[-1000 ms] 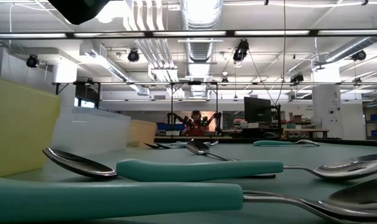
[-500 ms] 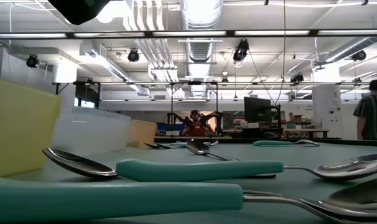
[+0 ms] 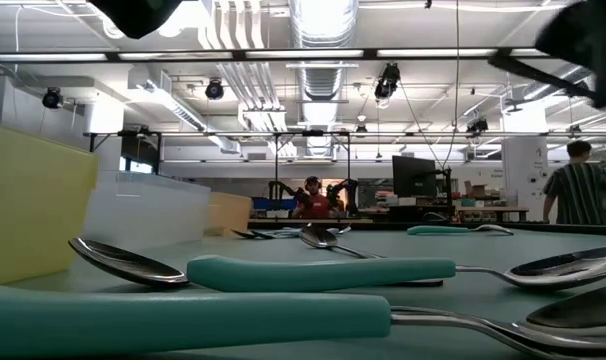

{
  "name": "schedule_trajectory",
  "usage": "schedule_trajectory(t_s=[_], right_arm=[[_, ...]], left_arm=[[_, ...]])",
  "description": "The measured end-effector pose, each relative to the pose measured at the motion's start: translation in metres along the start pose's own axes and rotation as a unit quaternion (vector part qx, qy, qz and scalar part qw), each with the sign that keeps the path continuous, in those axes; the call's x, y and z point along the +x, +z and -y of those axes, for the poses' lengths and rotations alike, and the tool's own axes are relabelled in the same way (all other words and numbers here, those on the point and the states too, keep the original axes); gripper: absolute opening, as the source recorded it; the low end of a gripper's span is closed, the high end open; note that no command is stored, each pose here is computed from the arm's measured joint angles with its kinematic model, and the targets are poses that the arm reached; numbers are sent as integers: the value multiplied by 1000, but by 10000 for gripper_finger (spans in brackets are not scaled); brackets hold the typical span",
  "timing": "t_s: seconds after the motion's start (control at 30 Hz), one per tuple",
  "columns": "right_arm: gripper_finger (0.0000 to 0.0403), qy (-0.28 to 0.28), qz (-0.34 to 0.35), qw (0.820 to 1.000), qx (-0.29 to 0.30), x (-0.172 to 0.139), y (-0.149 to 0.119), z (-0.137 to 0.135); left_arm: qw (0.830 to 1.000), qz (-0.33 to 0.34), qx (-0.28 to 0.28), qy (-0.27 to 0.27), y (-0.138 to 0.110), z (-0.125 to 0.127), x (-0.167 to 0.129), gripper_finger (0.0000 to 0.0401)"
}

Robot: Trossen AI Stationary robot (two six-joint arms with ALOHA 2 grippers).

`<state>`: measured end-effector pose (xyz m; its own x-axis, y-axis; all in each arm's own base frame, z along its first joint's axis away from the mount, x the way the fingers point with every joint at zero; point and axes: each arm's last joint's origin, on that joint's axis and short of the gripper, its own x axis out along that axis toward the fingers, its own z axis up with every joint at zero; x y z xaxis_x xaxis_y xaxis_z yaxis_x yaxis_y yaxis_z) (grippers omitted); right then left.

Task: Sort silverware by color (type)
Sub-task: Put the black spoon into the yellow bin

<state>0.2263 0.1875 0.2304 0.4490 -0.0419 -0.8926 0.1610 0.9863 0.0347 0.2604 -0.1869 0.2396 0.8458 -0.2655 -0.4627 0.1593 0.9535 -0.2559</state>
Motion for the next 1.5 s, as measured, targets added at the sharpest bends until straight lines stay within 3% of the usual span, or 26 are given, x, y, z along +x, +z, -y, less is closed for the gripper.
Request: schedule_trajectory(t_s=[0.2,0.4,0.57,0.73,0.87,0.97,1.2,1.5], right_arm=[[9,-32,134,990,34,-20,30,23],[9,-47,247,968,27,-25,64,35],[9,-56,312,948,17,-22,91,44],[9,-74,338,938,6,-12,107,52],[9,-85,348,934,9,-5,116,57],[9,-94,357,929,-9,-1,121,58],[9,-106,378,919,-48,2,127,56],[9,-126,383,914,-53,-2,130,62]], left_arm=[[993,25,76,89,1,-7,0,168],[980,34,116,157,8,-21,-1,168],[969,13,115,216,14,-40,-14,168],[953,70,73,284,34,-58,-27,168],[947,159,-31,277,53,-68,-28,168],[940,207,-74,262,62,-70,-25,168],[926,265,-99,249,69,-68,-17,168],[925,267,-100,251,69,-68,-16,168]])
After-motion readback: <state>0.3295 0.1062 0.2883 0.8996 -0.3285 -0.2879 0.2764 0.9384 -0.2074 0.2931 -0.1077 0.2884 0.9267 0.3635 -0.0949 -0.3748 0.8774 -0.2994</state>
